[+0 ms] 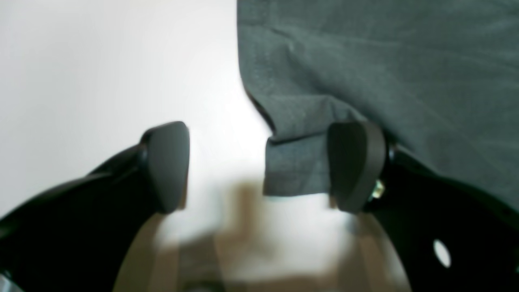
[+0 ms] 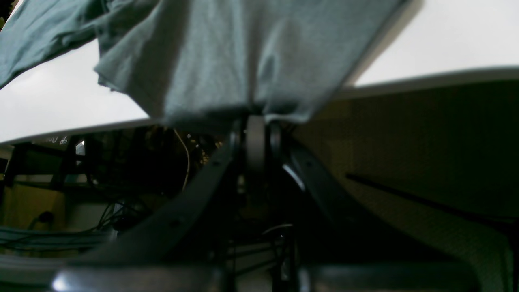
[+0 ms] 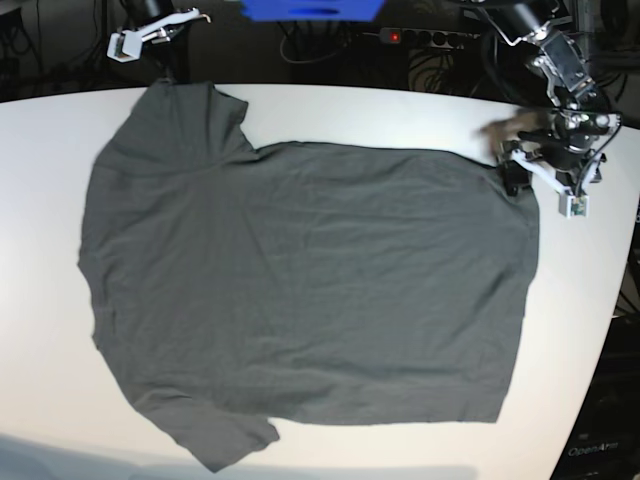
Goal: Fold the T-shirt properly
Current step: 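Move right gripper to the side edge by the sleeve and grasp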
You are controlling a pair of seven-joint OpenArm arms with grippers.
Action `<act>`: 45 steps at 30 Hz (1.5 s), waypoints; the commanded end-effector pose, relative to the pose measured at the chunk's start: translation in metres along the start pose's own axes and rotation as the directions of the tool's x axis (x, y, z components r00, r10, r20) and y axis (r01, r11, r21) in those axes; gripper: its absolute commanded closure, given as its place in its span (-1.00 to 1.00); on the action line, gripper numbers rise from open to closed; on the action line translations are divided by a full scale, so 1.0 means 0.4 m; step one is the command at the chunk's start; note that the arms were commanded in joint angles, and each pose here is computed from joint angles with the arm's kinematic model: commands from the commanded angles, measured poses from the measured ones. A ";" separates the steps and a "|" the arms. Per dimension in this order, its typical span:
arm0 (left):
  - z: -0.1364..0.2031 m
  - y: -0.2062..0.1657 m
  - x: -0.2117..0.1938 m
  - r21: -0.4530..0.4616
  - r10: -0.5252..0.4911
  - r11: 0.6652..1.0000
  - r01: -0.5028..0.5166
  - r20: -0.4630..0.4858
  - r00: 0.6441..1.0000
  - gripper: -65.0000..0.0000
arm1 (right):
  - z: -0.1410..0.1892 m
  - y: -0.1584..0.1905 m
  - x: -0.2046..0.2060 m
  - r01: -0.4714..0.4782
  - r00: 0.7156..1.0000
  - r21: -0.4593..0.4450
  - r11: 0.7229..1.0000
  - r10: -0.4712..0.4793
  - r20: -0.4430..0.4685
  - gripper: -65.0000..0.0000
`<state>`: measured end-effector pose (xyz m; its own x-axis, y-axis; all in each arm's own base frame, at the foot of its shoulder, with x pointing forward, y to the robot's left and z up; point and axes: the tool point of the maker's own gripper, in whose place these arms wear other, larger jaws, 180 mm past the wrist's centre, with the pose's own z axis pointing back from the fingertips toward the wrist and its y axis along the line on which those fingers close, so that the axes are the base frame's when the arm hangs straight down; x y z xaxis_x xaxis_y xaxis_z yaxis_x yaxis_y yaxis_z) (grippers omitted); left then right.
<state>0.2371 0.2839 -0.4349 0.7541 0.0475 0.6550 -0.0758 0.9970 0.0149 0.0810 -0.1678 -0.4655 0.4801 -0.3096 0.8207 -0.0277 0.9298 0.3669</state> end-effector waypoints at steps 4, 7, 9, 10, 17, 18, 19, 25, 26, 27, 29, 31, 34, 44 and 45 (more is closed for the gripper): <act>0.002 -0.004 -0.039 0.006 -0.022 1.000 0.022 -0.073 0.997 -0.61 | 0.009 -0.001 0.017 0.006 1.000 0.010 1.000 -0.006 0.027 0.99; 0.001 -0.007 -0.040 0.004 -0.020 1.000 0.020 -0.073 0.997 -0.60 | 0.009 0.000 0.016 0.006 1.000 0.012 1.000 -0.007 0.026 0.99; 0.000 -0.012 -0.042 0.001 -0.016 1.000 0.016 -0.073 0.997 -0.60 | 0.009 0.000 0.016 0.006 1.000 0.012 1.000 -0.007 0.026 0.99; 0.000 -0.015 -0.043 -0.001 -0.014 1.000 0.014 -0.073 0.997 -0.60 | 0.009 -0.001 0.017 0.006 1.000 0.010 1.000 -0.006 0.027 0.99; -0.003 -0.017 -0.044 0.001 -0.017 1.000 0.017 -0.081 0.997 0.12 | 0.012 -0.001 0.015 0.006 1.000 0.009 1.000 -0.007 0.024 0.99; -0.003 -0.017 -0.042 0.001 -0.016 1.000 0.017 -0.079 0.997 0.28 | 0.012 -0.001 0.015 0.006 1.000 0.009 1.000 -0.007 0.024 0.99; -0.003 -0.017 -0.044 0.000 -0.016 1.000 0.016 -0.082 0.997 0.43 | 0.012 -0.001 0.015 0.006 1.000 0.009 1.000 -0.007 0.024 0.99; -0.012 -0.023 -0.061 -0.011 -0.005 1.000 0.004 -0.100 0.995 0.88 | 0.012 -0.001 0.015 0.006 1.000 0.009 1.000 -0.007 0.024 0.99; -0.014 -0.023 -0.067 -0.014 -0.003 1.000 0.002 -0.106 0.994 0.91 | 0.012 -0.001 0.015 0.006 1.000 0.009 1.000 -0.007 0.024 0.99; -0.015 -0.022 -0.068 -0.014 -0.003 1.000 0.001 -0.108 0.994 0.92 | 0.012 -0.001 0.015 0.006 1.000 0.009 1.000 -0.007 0.024 0.99; -0.015 -0.021 -0.070 -0.013 -0.001 1.000 0.000 -0.109 0.994 0.92 | 0.012 -0.001 0.015 0.006 1.000 0.009 1.000 -0.007 0.024 0.99; -0.014 -0.020 -0.070 -0.011 0.002 1.000 -0.003 -0.108 0.994 0.92 | 0.012 0.001 0.014 0.006 1.000 0.011 1.000 -0.006 0.022 0.99; -0.013 -0.020 -0.066 -0.010 0.000 1.000 -0.001 -0.104 0.995 0.92 | 0.012 -0.001 0.015 0.005 1.000 0.010 1.000 -0.006 0.025 0.99; -0.010 -0.019 -0.070 -0.010 0.003 1.000 -0.004 -0.104 0.995 0.92 | 0.017 0.000 0.032 0.001 0.999 0.011 1.000 -0.001 0.053 0.98; -0.010 -0.019 -0.070 -0.010 0.003 1.000 -0.004 -0.104 0.995 0.92 | 0.027 0.001 0.034 0.002 0.998 0.009 1.000 -0.002 0.061 0.98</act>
<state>0.2401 0.2770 -0.4395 0.7427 0.0757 0.6653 -0.0864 0.9961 -0.0170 0.0787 -0.1692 -0.4593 0.4597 -0.3118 0.8315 -0.0306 0.9302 0.3657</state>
